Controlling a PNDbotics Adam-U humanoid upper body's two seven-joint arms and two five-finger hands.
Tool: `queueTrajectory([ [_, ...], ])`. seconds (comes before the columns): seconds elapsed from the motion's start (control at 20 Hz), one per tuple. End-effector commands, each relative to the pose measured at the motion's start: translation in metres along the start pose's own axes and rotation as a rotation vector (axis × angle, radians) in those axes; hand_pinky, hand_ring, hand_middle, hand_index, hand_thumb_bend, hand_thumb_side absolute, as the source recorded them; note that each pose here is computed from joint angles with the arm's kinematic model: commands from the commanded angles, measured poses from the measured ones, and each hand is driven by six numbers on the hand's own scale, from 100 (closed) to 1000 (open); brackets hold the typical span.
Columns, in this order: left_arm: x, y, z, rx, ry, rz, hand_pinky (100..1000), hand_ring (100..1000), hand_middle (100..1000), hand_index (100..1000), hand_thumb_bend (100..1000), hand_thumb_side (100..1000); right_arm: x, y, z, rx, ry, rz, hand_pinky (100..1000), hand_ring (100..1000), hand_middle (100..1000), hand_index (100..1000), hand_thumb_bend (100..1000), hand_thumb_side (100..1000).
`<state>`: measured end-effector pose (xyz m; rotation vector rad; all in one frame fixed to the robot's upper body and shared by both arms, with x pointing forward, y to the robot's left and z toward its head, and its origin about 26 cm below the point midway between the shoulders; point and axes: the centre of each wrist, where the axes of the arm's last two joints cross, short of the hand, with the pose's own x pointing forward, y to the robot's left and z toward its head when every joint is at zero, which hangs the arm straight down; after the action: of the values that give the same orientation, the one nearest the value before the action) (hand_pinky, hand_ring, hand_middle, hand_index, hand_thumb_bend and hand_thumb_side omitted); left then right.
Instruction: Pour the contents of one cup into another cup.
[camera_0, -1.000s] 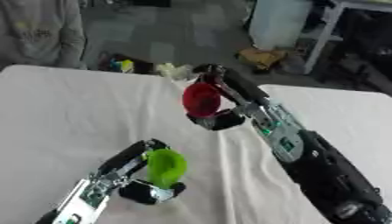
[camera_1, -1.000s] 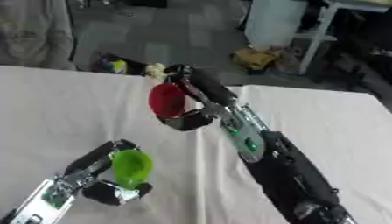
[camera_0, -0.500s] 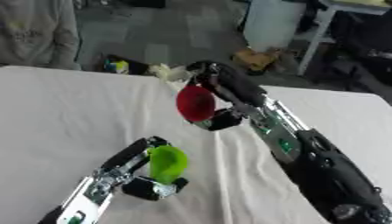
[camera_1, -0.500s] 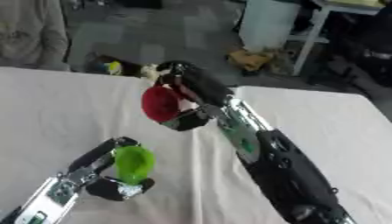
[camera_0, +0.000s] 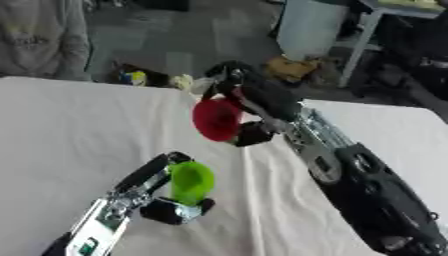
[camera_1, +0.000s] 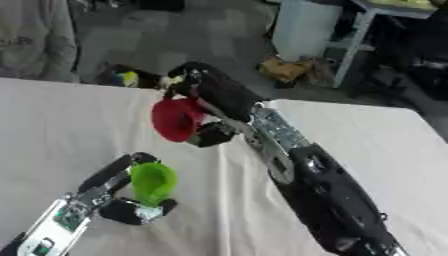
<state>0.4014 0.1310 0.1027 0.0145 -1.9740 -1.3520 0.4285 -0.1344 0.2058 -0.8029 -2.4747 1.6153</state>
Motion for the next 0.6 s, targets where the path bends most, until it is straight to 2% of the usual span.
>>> queueTrajectory([
  [0.05,0.0067,0.0094,-0.0086,0.029,-0.026,-0.012,464,339,409,538,190,390,0.001,-0.0167,-0.0094,-0.032,-0.045,0.078,857,803,249,668,100,100],
  [0.3,0.0072,0.0107,-0.0099,0.039,-0.025,-0.009,464,339,409,538,189,389,0.0043,-0.0201,-0.0119,-0.04,-0.078,0.131,855,796,260,682,100,100],
  [0.6,0.0075,0.011,-0.0101,0.042,-0.026,-0.007,464,338,408,538,190,389,0.0047,-0.02,-0.0123,-0.043,-0.089,0.152,852,783,280,703,100,100],
])
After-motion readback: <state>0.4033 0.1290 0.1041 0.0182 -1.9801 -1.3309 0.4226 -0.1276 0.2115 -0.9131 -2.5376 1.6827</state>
